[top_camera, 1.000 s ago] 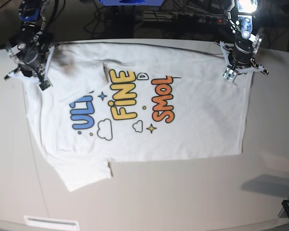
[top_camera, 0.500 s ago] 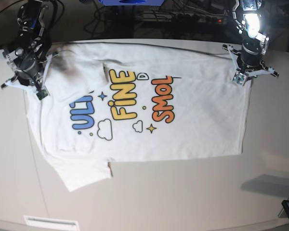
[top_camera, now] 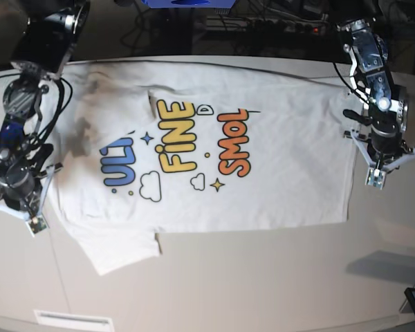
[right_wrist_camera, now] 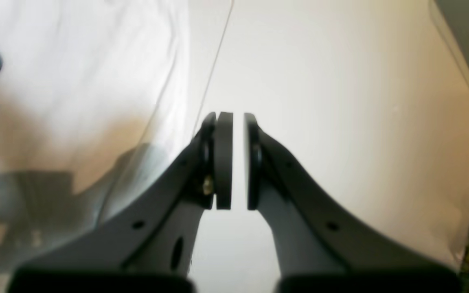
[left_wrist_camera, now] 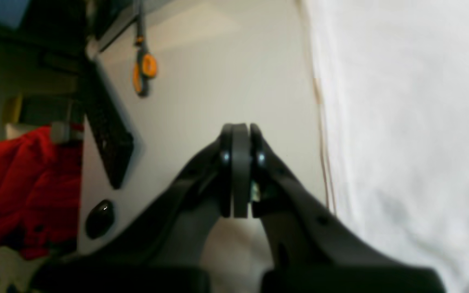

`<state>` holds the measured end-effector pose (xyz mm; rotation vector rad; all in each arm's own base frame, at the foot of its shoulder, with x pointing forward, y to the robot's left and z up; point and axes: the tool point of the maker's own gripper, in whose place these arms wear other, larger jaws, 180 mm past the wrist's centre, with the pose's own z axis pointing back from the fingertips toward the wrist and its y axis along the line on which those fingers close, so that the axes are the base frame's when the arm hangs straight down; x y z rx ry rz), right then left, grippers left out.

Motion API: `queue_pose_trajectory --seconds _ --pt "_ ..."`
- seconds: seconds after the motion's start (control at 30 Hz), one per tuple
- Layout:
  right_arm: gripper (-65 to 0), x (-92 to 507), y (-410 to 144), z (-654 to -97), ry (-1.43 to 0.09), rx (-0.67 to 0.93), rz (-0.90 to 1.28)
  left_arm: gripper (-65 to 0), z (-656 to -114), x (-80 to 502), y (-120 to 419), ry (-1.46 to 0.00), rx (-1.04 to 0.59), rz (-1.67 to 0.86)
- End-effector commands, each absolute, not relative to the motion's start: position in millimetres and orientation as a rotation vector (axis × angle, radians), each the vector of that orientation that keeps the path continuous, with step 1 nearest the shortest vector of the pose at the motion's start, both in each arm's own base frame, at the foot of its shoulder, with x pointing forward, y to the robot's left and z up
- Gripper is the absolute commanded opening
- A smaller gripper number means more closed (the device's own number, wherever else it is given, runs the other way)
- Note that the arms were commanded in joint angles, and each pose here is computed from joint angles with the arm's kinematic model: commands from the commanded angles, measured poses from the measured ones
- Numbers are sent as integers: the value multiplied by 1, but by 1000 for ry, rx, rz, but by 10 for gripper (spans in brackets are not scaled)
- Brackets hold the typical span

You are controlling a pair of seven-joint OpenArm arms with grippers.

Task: Fold the T-shirt properly
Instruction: 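Release the shoulders and move both grippers along the shirt's side edges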

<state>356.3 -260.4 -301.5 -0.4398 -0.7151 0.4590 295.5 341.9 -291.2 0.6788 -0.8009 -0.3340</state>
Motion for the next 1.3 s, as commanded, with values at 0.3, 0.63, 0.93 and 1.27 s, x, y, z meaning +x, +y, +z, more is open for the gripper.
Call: queue_pose_trajectory --seconds 0.3,0.63,0.93,1.27 --pt "-154 428 -256 -298 -755 -322 429 -650 -291 325 387 -768 708 -285" --pt "-10 456 -271 -314 -778 -23 204 -527 -289 330 393 -771 711 -275" --pt "-10 445 -277 -342 -751 341 20 -529 -282 329 392 -909 690 -261" --pt "-10 446 -269 -356 -708 425 -30 -529 -285 320 402 -907 692 -210"
